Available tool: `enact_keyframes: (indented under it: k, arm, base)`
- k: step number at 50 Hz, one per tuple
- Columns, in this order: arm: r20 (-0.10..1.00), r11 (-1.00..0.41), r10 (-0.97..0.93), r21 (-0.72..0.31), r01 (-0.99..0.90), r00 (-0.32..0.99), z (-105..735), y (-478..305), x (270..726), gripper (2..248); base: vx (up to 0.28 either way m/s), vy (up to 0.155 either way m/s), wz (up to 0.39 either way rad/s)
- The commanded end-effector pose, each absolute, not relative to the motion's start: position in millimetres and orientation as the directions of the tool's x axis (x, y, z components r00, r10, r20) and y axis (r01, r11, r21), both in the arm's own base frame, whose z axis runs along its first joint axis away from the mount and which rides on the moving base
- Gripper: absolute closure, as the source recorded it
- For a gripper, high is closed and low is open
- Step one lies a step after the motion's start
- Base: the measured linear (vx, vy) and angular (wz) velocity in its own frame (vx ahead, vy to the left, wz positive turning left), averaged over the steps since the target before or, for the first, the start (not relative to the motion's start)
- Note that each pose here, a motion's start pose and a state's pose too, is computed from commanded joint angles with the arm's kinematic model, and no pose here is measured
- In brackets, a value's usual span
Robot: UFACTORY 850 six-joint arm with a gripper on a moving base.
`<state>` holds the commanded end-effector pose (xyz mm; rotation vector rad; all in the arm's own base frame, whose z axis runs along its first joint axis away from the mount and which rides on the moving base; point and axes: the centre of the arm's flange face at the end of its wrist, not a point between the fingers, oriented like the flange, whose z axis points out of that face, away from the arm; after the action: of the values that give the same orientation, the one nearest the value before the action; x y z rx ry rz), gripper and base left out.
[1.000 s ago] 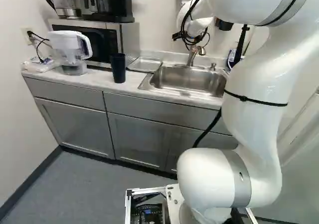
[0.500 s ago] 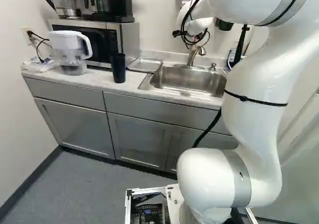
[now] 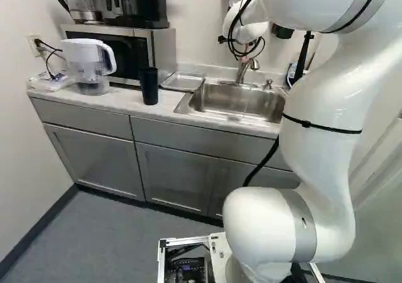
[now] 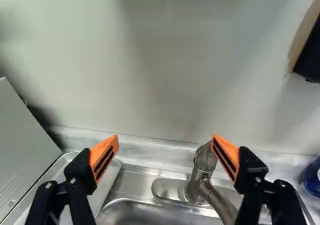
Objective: Rinse the cup and place it in the tray
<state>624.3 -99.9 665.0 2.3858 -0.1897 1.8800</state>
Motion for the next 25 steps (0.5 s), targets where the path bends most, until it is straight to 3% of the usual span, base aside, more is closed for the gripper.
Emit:
enact_keyframes:
  k: [25]
  arm:
    - [0.973,-0.988,-0.036,0.0,-0.157,0.229,664.6,-100.1,629.2,3]
  base:
    - [0.0,0.0,0.0]
